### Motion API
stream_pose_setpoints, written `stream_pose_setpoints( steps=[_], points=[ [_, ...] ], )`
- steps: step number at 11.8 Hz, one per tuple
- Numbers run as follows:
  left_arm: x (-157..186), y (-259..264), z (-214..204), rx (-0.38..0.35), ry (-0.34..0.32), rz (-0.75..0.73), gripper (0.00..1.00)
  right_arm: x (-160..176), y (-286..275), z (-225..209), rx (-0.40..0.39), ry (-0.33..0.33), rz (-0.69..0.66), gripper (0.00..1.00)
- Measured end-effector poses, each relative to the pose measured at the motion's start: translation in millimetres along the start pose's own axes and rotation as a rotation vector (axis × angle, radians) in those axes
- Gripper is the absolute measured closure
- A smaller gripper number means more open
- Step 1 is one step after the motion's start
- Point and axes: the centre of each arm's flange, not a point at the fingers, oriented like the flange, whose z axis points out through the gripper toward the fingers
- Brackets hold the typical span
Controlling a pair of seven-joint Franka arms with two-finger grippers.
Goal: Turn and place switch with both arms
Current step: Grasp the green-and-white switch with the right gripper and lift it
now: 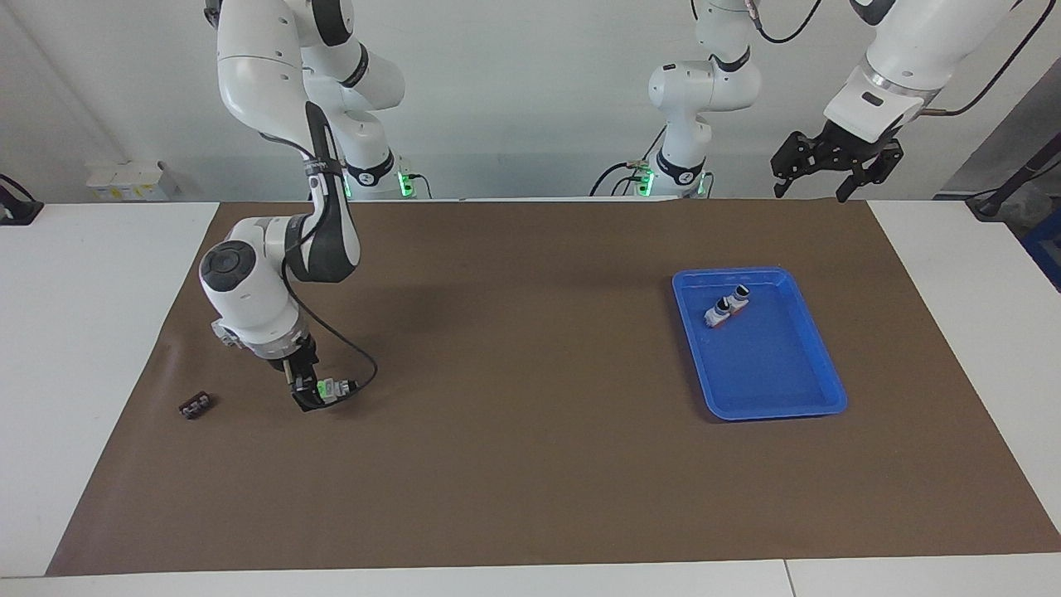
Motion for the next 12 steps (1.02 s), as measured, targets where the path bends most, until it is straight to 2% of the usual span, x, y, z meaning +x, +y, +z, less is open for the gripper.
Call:
stream_pose_setpoints(
  steps=[3, 4, 7, 8, 10, 12],
  points=[
    [0.0, 0.0, 0.0, 0.000, 0.000, 0.000, 0.00, -13.0, 4.0, 13.1, -0.003, -0.009, -0.010, 0.00],
    [0.0, 0.0, 0.0, 0.000, 0.000, 0.000, 0.00, -11.9, 7.2, 17.2, -0.009, -0.011, -0.006, 0.10],
    [0.0, 0.0, 0.0, 0.000, 0.000, 0.000, 0.00, -0.7, 12.5, 17.6, -0.007, -0.010, 0.015, 0.50],
    [0.0, 0.0, 0.0, 0.000, 0.000, 0.000, 0.00, 1.3, 12.6, 16.6, -0.005, -0.011, 0.020, 0.59],
    [0.0, 0.0, 0.0, 0.000, 0.000, 0.000, 0.00, 2.0, 9.0, 8.9, -0.020, -0.020, 0.022, 0.59],
    [0.0, 0.0, 0.0, 0.000, 0.000, 0.000, 0.00, -13.9, -4.3, -9.3, -0.002, -0.090, 0.044, 0.59]
  ],
)
